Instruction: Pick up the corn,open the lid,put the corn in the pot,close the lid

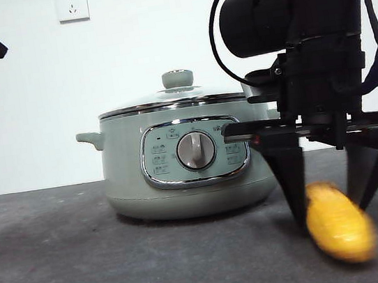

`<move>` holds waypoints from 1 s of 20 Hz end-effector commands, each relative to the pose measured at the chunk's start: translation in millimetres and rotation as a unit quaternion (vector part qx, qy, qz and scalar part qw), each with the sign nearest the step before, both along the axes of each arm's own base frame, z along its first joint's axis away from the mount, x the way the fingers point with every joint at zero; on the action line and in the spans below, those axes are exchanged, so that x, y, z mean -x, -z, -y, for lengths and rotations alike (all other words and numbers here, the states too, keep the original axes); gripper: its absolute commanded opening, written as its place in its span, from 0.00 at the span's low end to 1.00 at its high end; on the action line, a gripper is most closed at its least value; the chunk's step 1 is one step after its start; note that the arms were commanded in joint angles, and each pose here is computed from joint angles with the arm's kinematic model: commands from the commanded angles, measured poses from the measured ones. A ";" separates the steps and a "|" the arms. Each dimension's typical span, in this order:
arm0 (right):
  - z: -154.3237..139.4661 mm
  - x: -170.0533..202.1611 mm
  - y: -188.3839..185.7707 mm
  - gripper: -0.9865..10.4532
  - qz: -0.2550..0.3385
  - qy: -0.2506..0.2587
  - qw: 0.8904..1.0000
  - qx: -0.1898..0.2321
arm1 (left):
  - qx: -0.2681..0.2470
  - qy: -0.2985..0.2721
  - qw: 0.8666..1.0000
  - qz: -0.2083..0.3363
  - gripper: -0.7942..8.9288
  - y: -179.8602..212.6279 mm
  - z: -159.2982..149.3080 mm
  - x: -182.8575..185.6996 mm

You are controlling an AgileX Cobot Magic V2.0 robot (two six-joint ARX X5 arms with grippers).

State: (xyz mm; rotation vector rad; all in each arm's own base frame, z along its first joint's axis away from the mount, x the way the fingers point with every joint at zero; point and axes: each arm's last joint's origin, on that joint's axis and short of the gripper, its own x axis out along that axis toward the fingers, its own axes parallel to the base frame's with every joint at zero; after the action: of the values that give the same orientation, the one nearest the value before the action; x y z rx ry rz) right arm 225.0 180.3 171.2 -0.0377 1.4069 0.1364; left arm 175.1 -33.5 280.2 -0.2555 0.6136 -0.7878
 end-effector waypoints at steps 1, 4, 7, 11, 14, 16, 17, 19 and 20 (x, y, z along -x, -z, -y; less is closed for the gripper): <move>-0.9 -0.4 3.2 0.07 -0.002 -0.021 1.000 0.006 | -0.001 0.005 1.000 0.009 0.08 -9.1 1.5 -8.9; 2.1 2.6 -2.2 0.07 -0.003 -0.041 0.999 0.014 | -0.004 0.011 1.000 -0.004 0.08 -22.6 7.4 -27.2; 10.6 12.8 -20.6 0.07 -0.002 -0.068 0.997 0.023 | -0.045 0.016 0.999 -0.011 0.08 -38.2 21.1 -46.9; 27.5 32.9 -54.5 0.07 0.019 -0.086 0.996 0.022 | -0.124 0.015 0.992 -0.011 0.39 -57.7 52.1 -79.5; 41.9 50.5 -77.2 0.07 0.033 -0.097 0.995 0.017 | -0.163 0.014 0.986 -0.027 0.70 -71.0 77.9 -107.2; 50.2 60.7 -88.2 0.07 0.040 -0.098 0.994 0.013 | -0.186 0.020 0.982 -0.030 0.73 -79.2 93.9 -123.9; 53.7 65.1 -92.5 0.07 0.043 -0.098 0.994 0.011 | -0.197 0.025 0.980 -0.028 0.73 -82.8 101.6 -132.1; 60.1 73.0 -99.2 0.07 0.045 -0.098 0.994 0.009 | -0.225 0.030 0.974 -0.017 0.73 -88.3 115.9 -146.7; 63.1 76.8 -101.7 0.07 0.044 -0.098 0.994 0.010 | -0.240 0.030 0.970 -0.018 0.73 -88.8 122.9 -153.3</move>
State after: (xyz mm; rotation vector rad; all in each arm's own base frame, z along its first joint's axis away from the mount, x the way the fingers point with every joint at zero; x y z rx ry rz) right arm 148.0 116.9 272.0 -0.1893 1.3208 0.2732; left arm 326.0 -154.7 372.2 0.1672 0.8243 -0.6618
